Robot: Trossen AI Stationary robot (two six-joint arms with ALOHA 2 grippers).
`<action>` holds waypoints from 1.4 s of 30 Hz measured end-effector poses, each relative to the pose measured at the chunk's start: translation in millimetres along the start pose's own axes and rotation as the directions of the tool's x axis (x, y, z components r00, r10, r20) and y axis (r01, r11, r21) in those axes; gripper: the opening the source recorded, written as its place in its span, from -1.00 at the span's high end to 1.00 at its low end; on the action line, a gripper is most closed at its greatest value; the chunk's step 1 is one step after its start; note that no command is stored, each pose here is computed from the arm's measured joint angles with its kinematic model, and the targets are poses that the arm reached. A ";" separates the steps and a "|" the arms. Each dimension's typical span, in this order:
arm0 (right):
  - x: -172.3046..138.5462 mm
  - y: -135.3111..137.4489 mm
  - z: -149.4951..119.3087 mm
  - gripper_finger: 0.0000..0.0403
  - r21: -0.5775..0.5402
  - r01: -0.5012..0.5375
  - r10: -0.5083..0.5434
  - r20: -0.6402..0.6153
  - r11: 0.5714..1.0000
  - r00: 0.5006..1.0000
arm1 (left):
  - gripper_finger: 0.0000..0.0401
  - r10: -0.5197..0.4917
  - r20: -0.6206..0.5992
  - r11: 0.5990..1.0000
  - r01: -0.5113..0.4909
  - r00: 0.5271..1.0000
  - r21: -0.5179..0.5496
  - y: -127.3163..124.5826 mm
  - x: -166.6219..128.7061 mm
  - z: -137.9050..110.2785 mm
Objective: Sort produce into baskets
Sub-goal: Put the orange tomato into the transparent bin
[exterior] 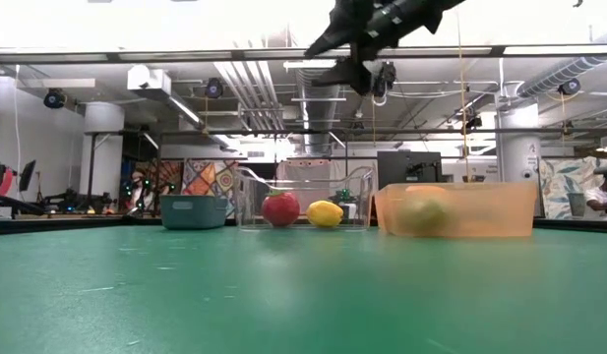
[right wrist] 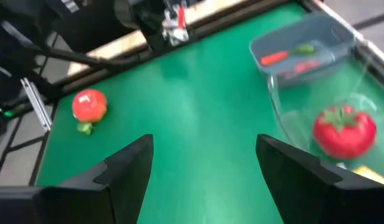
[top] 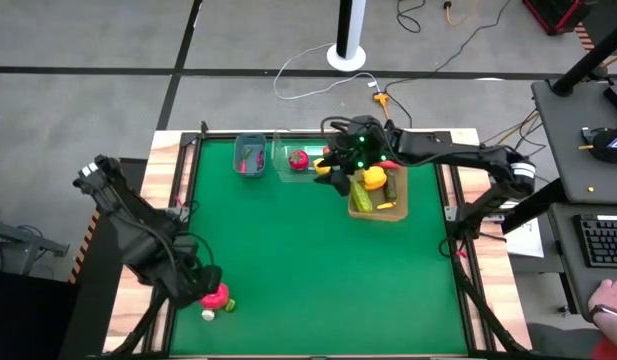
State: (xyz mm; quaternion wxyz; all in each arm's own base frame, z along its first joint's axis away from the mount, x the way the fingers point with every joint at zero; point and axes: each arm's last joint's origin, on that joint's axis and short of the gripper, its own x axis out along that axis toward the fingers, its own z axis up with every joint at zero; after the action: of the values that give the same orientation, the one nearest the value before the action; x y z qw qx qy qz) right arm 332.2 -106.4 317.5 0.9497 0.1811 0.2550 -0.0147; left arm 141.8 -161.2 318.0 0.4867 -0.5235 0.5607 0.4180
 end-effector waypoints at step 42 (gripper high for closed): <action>7.4 10.3 62.5 -0.31 -0.043 -0.061 0.065 0.094 0.997 0.993 | -0.80 0.127 0.068 0.979 -0.114 0.990 -0.171 -33.7 116.9 13.5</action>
State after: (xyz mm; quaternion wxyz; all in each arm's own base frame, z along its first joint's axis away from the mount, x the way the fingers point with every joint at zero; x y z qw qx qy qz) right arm 369.9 -118.2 367.6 0.9643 0.1690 0.2037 0.0118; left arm 179.3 -172.6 202.0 0.4367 -0.5107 0.5347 0.5125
